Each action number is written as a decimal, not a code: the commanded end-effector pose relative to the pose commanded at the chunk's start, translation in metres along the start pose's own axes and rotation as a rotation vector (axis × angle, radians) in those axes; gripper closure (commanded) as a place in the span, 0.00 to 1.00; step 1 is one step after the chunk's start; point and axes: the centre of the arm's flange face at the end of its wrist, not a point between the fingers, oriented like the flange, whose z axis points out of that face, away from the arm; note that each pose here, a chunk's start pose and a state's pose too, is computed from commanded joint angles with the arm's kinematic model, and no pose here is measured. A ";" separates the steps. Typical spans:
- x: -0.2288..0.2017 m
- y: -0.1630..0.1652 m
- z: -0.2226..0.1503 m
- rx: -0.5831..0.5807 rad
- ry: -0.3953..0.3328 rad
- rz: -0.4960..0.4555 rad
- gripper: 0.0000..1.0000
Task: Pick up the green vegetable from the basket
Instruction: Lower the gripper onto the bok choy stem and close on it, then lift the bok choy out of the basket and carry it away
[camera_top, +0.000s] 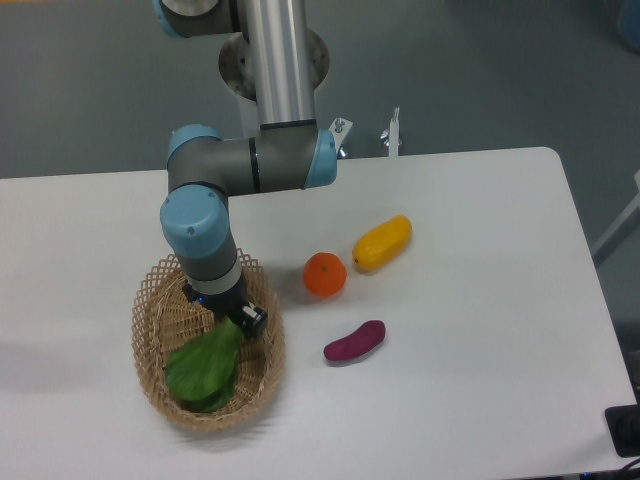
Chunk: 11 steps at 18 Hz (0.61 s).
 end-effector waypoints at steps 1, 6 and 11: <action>0.000 0.000 0.001 -0.001 0.001 0.000 0.66; -0.001 -0.001 -0.002 0.003 -0.003 0.000 0.68; -0.003 -0.003 -0.025 0.037 -0.028 0.003 0.68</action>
